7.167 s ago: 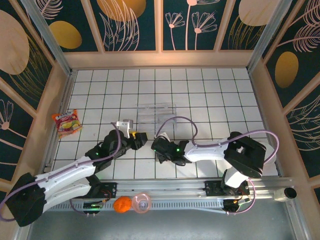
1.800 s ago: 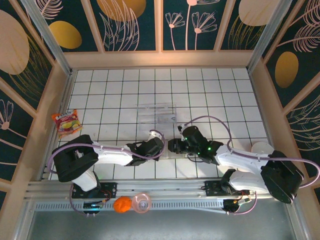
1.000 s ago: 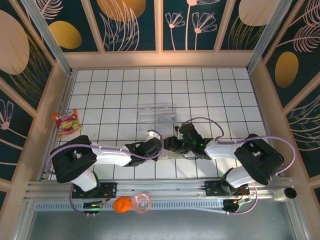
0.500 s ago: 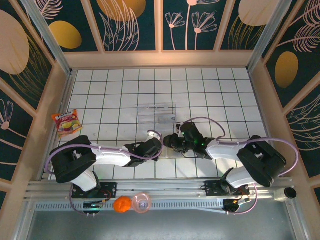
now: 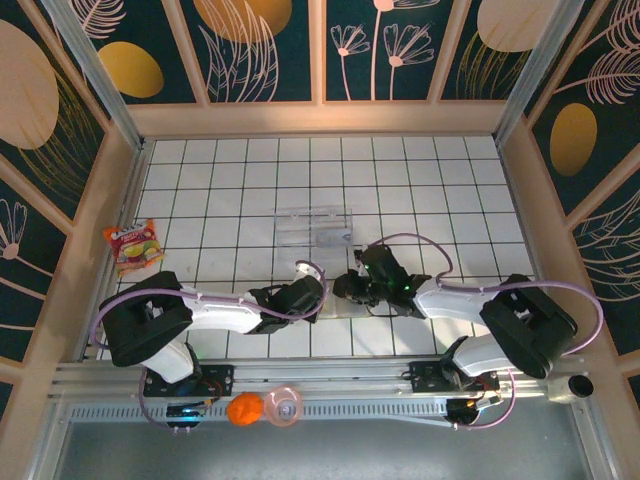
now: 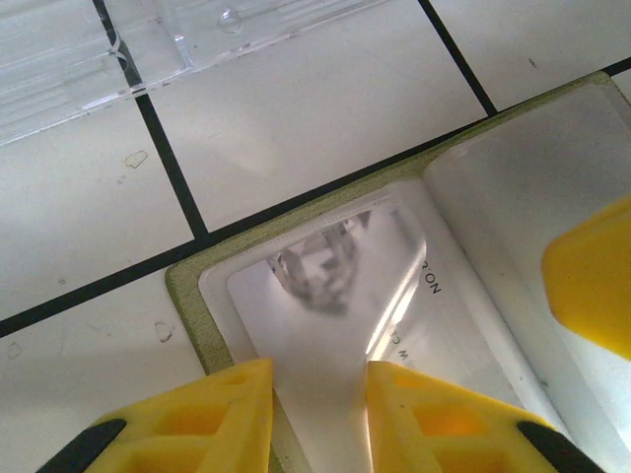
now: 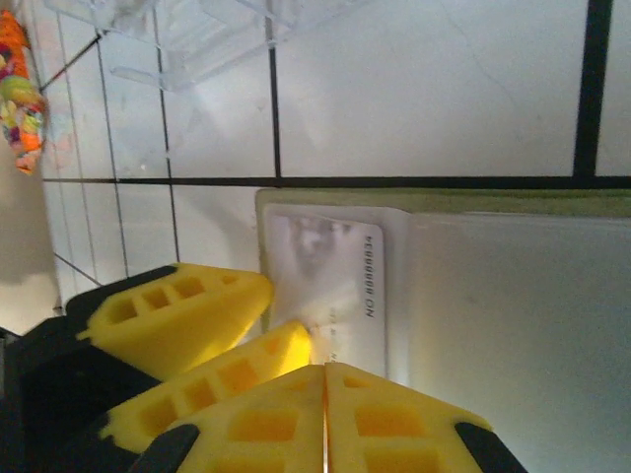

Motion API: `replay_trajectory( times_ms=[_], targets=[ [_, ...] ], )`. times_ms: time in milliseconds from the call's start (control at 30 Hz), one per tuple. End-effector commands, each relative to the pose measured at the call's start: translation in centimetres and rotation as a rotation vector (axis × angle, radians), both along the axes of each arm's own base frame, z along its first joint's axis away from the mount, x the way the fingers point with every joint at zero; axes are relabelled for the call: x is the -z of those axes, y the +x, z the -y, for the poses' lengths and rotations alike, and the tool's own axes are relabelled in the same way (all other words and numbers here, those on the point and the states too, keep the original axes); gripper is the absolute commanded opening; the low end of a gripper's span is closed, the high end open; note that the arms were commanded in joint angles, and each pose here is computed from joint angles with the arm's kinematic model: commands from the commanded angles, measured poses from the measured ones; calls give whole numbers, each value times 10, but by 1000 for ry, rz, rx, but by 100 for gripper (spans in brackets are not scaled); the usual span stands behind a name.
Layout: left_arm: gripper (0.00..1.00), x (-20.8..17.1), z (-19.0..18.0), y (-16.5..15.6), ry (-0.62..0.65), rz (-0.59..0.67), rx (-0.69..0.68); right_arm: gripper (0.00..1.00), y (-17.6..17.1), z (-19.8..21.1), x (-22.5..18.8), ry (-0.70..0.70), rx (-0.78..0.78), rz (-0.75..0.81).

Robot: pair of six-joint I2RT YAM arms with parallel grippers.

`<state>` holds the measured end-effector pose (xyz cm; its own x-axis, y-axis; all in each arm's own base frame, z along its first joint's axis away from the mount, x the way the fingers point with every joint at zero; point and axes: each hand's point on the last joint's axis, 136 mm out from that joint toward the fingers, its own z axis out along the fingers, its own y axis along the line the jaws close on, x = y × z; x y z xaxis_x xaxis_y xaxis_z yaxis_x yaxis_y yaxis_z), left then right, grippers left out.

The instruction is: Take the credit cards out of the card holder

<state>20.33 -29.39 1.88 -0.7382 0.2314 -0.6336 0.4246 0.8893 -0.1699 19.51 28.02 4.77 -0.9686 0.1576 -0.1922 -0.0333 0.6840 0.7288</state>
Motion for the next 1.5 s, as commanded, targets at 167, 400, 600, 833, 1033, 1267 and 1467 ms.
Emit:
replay_trajectory(
  times_ms=[167, 400, 600, 833, 1033, 1267, 1467],
  targets=[
    [29, 5, -2, -10, 17, -26, 34, 7, -8, -11, 7, -51, -78, 7],
    [29, 4, -2, -10, 13, -24, 33, 6, -9, -15, 10, -70, -92, 6],
    [29, 3, -2, -10, 11, -21, 34, 5, -10, -13, 20, -108, -93, -5],
    [33, 0, 0, -10, -3, -22, 37, 5, -17, -14, 35, -172, -117, -12],
    [42, -13, -8, -8, -48, 5, -10, 5, -18, -1, 42, -345, -98, 61],
    [43, -17, -18, -5, -34, 16, -36, 5, -13, 18, 35, -497, -38, 152],
    [43, -13, -22, -3, -35, 4, -49, 5, -7, 31, 24, -567, 6, 204]
  ],
)
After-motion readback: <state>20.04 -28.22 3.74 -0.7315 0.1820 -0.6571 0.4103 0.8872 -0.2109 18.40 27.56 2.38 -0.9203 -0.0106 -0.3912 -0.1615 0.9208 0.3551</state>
